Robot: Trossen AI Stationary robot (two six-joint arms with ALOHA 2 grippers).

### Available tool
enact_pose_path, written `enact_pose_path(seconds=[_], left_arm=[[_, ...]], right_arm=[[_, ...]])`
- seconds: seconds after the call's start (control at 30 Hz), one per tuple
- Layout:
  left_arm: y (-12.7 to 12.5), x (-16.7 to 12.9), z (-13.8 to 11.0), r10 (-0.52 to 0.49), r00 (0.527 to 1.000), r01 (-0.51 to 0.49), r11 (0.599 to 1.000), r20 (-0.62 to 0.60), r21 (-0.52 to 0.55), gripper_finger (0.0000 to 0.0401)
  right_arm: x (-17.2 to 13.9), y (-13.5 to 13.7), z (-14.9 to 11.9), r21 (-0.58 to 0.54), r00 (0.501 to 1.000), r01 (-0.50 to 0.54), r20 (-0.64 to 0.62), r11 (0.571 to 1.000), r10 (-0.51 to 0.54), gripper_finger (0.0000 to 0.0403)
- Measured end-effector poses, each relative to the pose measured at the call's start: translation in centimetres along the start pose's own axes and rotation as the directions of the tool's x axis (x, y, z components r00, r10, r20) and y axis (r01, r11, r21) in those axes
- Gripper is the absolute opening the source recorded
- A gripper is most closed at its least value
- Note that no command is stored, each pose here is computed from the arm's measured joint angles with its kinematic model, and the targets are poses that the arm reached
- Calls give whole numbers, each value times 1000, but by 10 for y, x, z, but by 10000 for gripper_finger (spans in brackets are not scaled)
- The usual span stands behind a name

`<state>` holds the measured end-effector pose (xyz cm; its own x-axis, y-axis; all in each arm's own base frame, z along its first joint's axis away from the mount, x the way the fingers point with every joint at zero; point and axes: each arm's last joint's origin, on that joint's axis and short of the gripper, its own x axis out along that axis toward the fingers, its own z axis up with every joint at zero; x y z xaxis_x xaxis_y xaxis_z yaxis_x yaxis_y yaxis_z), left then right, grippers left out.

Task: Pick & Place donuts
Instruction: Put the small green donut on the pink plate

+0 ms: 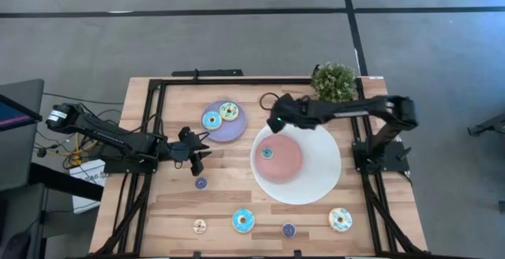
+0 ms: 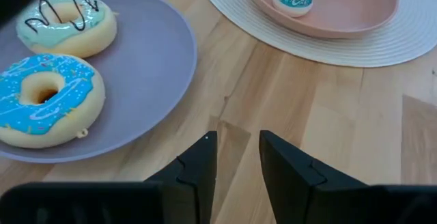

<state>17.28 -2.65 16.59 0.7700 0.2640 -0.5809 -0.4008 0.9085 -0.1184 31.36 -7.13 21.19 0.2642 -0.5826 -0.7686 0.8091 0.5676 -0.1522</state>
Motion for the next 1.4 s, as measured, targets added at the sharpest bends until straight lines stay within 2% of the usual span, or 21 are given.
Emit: enact_pose_path(seconds=[0.27, 0.37, 0.57, 0.87, 1.03, 1.17, 1.4], left_arm=[[0, 0, 0, -14, 1000, 14, 1000, -10, 1, 102], [0, 0, -1, -12, 1000, 12, 1000, -10, 2, 102], [0, 0, -1, -11, 1000, 11, 1000, -13, 3, 102], [0, 0, -1, -12, 1000, 12, 1000, -13, 3, 102], [0, 0, -1, -12, 1000, 12, 1000, -12, 3, 102], [0, 0, -1, -13, 1000, 13, 1000, -12, 2, 102], [0, 0, -1, -14, 1000, 14, 1000, -12, -6, 102]], right_arm=[[63, -18, 2, 50, 985, 89, -154, 995, -81, 256], [78, -21, 5, 99, 986, 99, -147, 990, -84, 256], [94, -15, 2, 113, 987, 91, -139, 989, -75, 256], [89, -10, -1, 93, 988, 108, -124, 990, -96, 256], [81, -12, -15, 18, 954, 259, -163, 966, -253, 256], [78, -15, -20, 10, 935, 318, -168, 948, -312, 256], [87, -9, -23, 37, 967, 225, -129, 974, -219, 256]])
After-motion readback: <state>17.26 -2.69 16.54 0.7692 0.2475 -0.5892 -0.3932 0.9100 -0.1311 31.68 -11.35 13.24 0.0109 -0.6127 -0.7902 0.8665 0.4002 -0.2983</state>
